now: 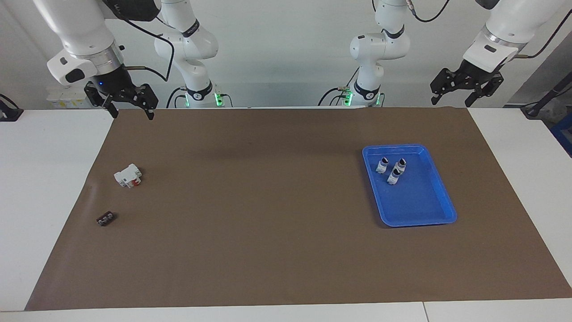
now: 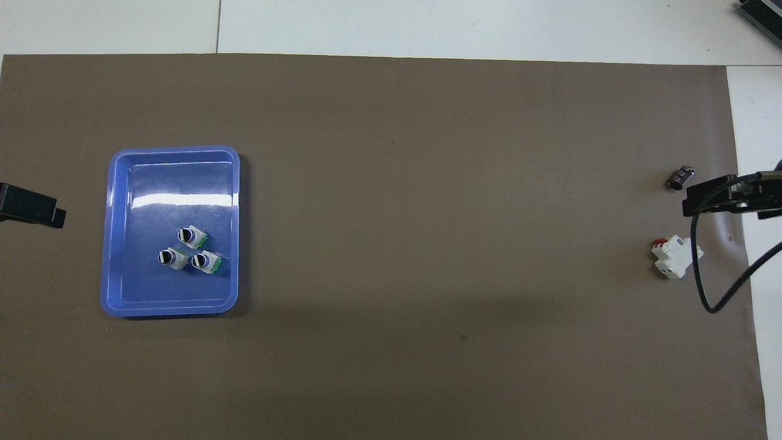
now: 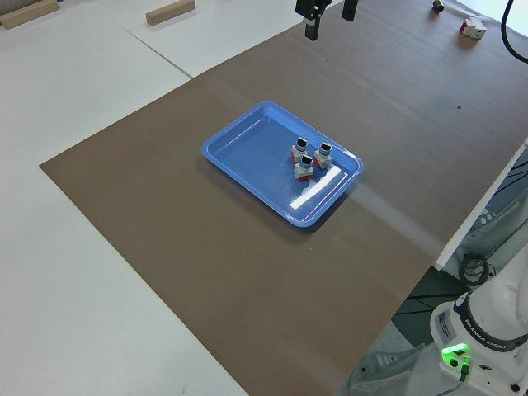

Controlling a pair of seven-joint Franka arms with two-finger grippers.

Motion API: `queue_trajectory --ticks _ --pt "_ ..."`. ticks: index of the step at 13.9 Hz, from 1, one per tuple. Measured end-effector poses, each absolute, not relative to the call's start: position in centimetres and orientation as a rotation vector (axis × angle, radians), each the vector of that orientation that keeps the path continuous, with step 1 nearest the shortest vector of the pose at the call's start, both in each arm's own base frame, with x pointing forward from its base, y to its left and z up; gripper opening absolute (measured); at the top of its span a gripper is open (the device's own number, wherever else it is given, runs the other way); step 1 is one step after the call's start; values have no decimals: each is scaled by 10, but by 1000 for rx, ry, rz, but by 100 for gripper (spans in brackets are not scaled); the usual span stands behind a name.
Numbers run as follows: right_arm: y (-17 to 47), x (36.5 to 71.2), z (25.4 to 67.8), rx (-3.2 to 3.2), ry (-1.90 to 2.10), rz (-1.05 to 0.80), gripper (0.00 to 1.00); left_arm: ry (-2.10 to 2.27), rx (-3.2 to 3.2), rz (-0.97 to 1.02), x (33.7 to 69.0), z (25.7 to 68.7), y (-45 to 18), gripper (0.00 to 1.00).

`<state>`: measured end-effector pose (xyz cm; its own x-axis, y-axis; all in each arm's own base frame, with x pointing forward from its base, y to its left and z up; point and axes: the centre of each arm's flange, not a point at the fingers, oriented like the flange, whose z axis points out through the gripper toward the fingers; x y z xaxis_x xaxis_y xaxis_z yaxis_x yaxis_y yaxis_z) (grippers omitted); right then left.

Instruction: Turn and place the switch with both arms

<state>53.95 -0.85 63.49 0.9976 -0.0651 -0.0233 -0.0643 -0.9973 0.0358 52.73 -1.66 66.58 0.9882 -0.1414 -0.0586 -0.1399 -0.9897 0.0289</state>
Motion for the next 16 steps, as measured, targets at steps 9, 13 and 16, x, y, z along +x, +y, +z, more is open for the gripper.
queue_trajectory --ticks 9,13,16 --pt "-8 539 635 3105 -100 -38 100 -219 3143 -103 526 668 -15 100" --pt "-8 539 635 3105 -100 -38 100 -226 3142 -104 525 668 -17 100" --pt "-8 539 635 3105 -100 -38 100 -225 3141 -105 525 668 -17 100"
